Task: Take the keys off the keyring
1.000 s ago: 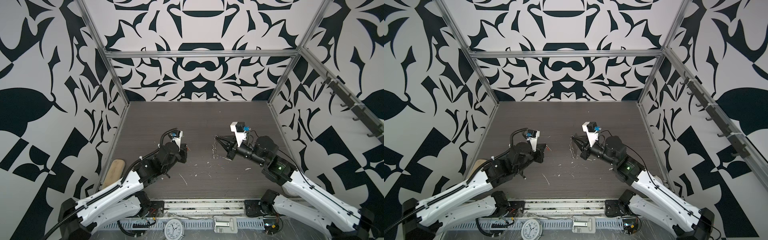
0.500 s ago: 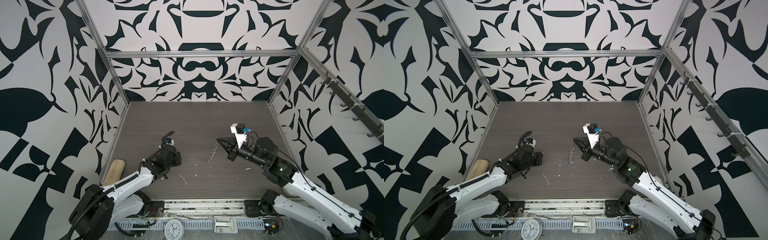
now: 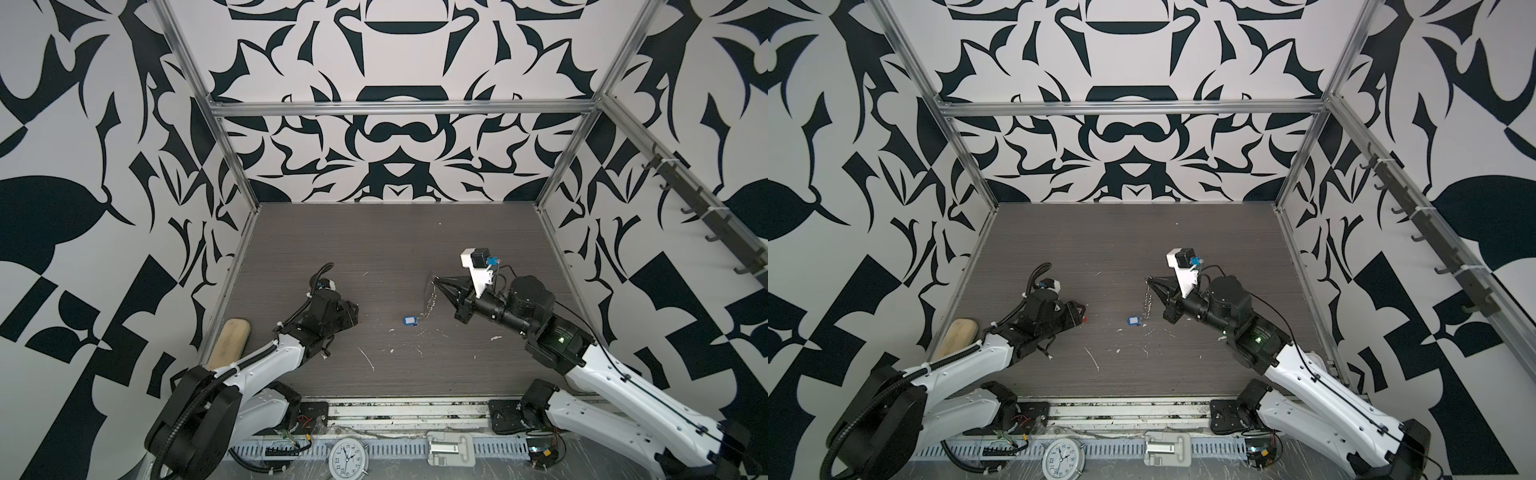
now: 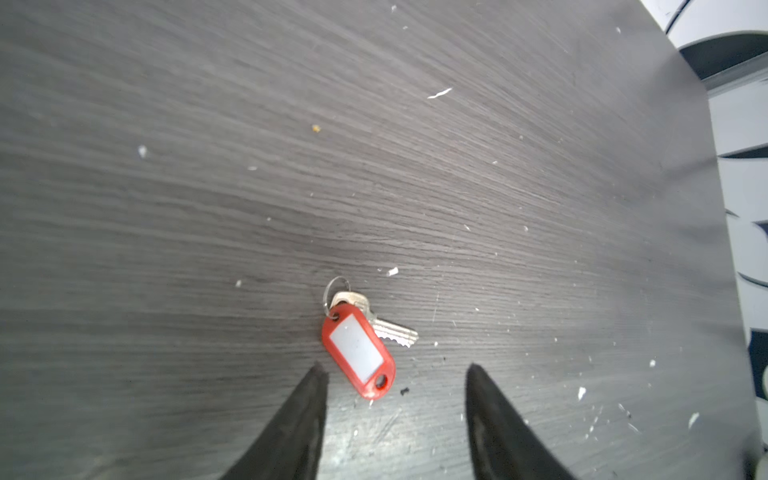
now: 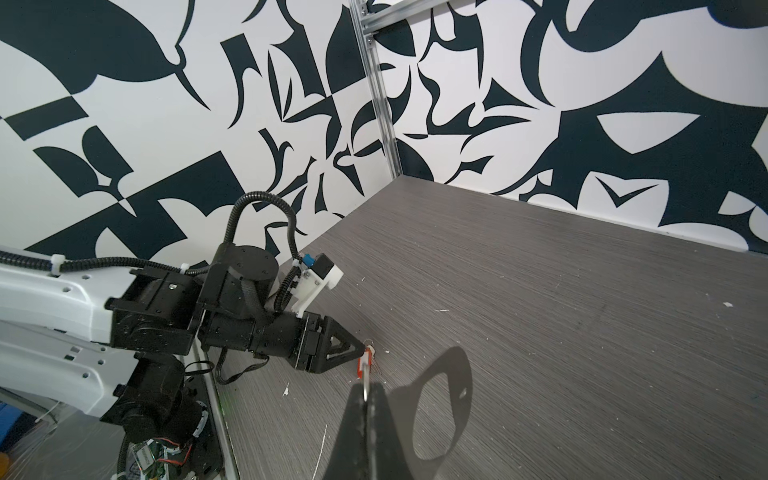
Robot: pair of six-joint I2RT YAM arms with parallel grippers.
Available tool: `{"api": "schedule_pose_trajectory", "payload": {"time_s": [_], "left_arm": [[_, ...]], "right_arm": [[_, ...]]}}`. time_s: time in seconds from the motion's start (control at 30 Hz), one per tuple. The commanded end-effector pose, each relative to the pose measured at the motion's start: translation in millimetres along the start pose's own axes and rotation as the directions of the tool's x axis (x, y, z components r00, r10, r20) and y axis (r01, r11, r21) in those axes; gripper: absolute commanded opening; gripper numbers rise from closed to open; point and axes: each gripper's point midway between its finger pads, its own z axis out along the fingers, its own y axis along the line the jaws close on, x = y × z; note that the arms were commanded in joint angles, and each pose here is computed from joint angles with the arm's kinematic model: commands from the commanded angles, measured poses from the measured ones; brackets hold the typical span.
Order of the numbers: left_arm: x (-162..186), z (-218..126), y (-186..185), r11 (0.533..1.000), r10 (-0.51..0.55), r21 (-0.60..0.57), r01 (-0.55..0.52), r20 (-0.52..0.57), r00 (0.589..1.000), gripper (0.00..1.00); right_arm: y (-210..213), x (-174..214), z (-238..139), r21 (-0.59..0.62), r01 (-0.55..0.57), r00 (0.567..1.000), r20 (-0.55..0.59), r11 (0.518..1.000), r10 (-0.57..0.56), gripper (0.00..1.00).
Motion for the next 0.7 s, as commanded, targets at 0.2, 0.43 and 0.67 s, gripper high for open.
{"api": "schedule_pose_trajectory", "payload": {"time_s": [0.2,0.43,0.67], "left_arm": [[-62.3,-96.1,-119.8,0.892,0.099,0.415,-0.178,0.205,0.974,0.69],[-20.0,-120.8,-181.5,0.757,0.335,0.498,-0.423,0.26,0.906,0.71],[12.7,-109.0,-204.9,0.684,0.42,0.52,-0.513,0.294,0.858,0.72]], "right_arm": [[2.0,-19.9,2.7,0.003,-0.037,0.997,0.063,0.999,0.037,0.0],[8.7,-32.6,5.6,-0.004,-0.059,0.994,0.087,0.998,0.059,0.0],[27.0,-51.7,12.9,-0.017,-0.049,0.992,0.115,0.999,0.05,0.0]]}}
